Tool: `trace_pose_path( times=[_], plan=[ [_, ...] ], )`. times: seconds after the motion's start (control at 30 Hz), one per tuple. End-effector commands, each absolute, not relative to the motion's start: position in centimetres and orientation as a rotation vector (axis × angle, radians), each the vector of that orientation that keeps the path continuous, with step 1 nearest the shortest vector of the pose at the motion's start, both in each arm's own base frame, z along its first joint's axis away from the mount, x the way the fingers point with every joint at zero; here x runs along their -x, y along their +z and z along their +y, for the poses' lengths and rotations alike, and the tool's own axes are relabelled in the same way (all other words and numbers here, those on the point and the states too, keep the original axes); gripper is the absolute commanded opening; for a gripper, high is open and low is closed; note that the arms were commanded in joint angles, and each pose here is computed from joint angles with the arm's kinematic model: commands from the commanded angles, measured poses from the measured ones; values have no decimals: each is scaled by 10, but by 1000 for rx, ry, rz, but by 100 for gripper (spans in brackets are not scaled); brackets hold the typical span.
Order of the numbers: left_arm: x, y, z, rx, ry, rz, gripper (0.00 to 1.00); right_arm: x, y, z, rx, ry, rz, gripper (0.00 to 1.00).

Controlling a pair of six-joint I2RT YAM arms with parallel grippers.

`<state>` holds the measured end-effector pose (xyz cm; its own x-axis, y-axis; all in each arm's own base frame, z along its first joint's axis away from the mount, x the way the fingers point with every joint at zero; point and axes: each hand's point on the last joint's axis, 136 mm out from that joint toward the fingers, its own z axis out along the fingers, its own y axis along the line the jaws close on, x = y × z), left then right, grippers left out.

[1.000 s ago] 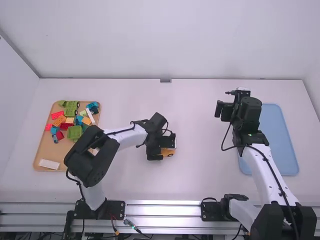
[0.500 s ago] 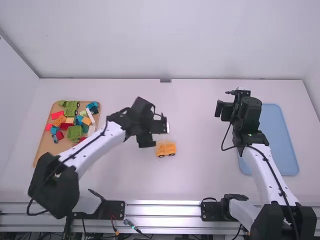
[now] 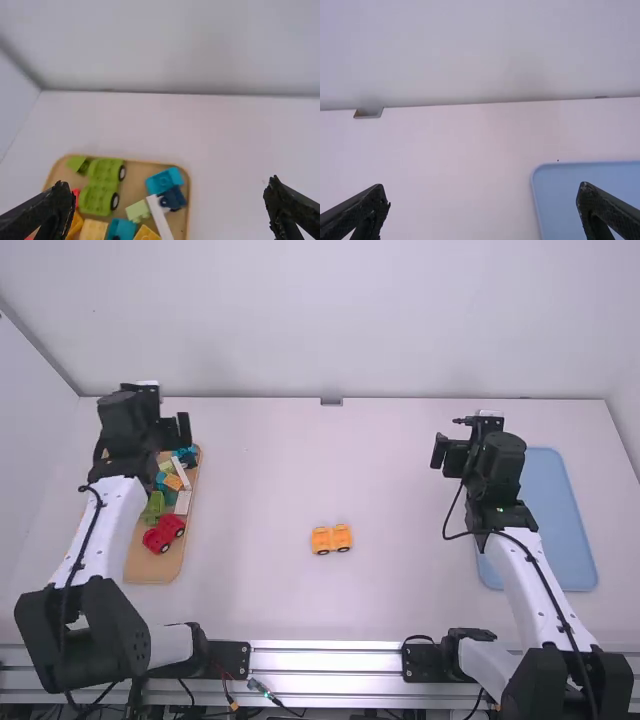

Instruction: Assemble lego blocks to make yellow taxi

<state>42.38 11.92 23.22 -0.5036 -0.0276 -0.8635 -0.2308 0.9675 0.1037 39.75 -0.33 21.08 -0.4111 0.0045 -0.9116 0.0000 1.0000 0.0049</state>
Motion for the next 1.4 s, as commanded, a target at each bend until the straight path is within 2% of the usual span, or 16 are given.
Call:
trace_pose_path(
  times=[0.0, 0.23, 0.6, 0.93, 0.97, 1.07, 1.2, 1.37],
  plan=[
    [-416, 237, 149, 510, 186, 2015, 99, -404, 227, -3, -7, 9, 1957, 99],
    [-404, 229, 172, 514, 253, 2055, 99, -409, 239, 8, 33, 24, 1902, 99],
    [-408, 168, 221, 705, 252, 2381, 99, -411, 258, 55, 250, 4, 1804, 99],
    [-411, 112, 222, 975, 159, 2524, 99, -411, 250, 32, 107, 47, 1855, 99],
    [-409, 107, 221, 1009, 150, 2526, 97, -411, 250, 31, 94, 50, 1856, 99],
    [-408, 92, 214, 1108, 88, 2526, 76, -411, 250, 32, 81, 65, 1854, 99],
    [-417, 78, 197, 1090, -35, 2560, 77, -410, 251, 40, 101, 78, 1851, 99],
    [-419, 68, 180, 1121, -40, 2589, 78, -409, 251, 50, 147, 75, 1845, 99]
  ],
)
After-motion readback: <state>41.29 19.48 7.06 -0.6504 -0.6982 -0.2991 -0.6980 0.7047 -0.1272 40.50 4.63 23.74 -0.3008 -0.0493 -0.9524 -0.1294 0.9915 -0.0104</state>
